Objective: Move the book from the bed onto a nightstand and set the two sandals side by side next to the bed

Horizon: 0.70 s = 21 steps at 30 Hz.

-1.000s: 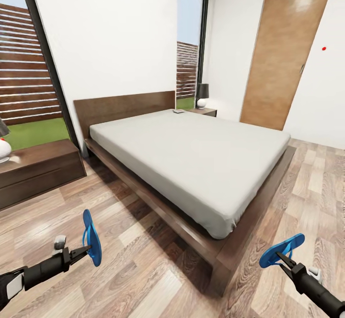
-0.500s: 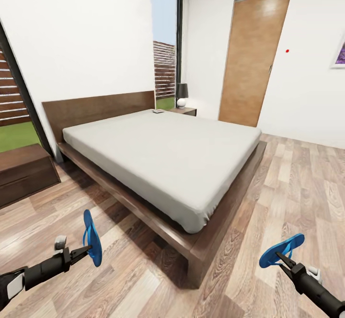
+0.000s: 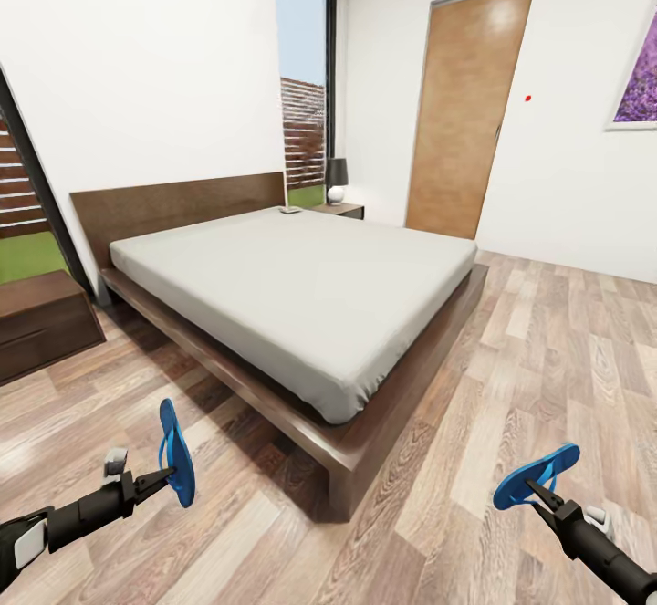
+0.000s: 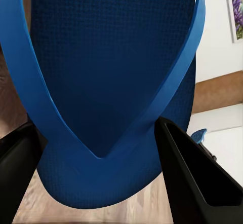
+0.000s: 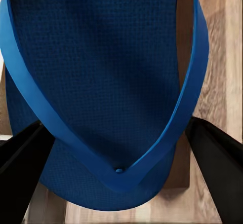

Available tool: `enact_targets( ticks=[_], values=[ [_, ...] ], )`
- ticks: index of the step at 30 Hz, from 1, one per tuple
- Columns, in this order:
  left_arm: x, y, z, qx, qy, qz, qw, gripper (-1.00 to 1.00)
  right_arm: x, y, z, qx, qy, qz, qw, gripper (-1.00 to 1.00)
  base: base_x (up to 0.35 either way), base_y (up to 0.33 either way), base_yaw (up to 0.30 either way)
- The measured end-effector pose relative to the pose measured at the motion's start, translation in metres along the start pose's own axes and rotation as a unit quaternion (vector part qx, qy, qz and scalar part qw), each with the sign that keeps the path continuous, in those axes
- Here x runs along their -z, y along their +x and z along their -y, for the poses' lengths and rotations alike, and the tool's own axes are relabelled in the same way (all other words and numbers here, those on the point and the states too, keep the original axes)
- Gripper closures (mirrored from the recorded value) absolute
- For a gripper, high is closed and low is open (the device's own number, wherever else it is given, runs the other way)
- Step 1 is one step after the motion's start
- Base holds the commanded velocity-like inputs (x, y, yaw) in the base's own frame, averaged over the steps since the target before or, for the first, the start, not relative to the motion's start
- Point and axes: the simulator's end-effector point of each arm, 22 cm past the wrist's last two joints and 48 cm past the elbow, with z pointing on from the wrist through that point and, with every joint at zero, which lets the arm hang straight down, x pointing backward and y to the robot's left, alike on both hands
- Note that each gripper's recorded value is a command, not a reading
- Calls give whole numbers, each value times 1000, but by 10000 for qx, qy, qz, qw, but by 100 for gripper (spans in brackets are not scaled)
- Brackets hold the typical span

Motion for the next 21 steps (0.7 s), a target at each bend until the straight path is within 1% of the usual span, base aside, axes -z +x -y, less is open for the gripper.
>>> enact_targets(
  ticks=[11, 18, 21],
  values=[
    [0, 0, 0, 1, 3, 0, 10000, 100, -1, 3, -1, -13, -14, -14, 10000, 100, -184, -211, 0],
    [-1, 1, 0, 9, 2, -4, 10000, 100, -4, 8, -2, -51, -46, -25, 10000, 100, -103, -208, -3],
    [-1, 1, 0, 11, 5, -6, 10000, 100, -4, 8, -2, -47, -49, -33, 10000, 100, -79, -227, -125]
  ],
)
